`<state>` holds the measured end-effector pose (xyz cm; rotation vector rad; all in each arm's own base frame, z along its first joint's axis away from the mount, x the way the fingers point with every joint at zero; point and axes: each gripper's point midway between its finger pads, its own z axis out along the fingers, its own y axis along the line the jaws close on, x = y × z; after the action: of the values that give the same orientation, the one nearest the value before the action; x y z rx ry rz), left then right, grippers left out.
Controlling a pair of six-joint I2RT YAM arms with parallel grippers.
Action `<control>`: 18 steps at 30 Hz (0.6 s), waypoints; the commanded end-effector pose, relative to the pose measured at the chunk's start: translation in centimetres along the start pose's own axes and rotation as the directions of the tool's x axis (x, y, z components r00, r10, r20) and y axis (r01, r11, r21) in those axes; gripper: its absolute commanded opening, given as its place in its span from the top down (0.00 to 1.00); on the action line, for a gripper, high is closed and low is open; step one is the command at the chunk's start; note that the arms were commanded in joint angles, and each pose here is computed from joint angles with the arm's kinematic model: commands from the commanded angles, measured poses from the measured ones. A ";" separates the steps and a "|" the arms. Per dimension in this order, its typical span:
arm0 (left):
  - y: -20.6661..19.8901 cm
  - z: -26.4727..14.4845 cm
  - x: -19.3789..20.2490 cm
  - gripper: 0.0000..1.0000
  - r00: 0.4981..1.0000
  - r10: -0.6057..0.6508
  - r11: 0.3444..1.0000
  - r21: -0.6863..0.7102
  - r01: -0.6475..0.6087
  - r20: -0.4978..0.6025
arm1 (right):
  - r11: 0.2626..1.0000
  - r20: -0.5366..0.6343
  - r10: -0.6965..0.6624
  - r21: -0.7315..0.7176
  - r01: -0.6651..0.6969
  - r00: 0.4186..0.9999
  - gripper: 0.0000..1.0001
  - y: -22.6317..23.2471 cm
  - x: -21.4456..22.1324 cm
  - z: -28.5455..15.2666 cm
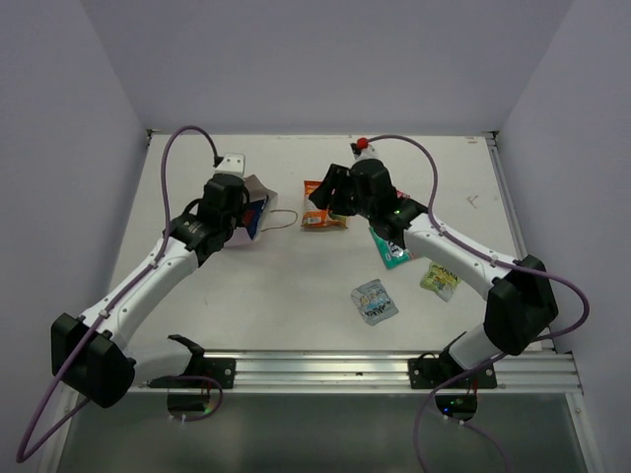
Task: Place the snacks into the paper bag
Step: Pick up the snack from the center of the board.
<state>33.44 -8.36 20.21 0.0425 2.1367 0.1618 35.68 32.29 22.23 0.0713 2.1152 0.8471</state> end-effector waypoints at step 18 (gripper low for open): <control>3.2 1.9 -1.7 1.00 0.997 -0.058 0.995 -0.084 0.062 0.042 | 0.966 0.053 -0.051 0.258 0.035 0.997 0.44 -10.2 1.3 3.5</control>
<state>35.42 -5.44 19.60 -0.0458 2.1595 0.2410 37.30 25.20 11.82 0.1855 2.2569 0.5194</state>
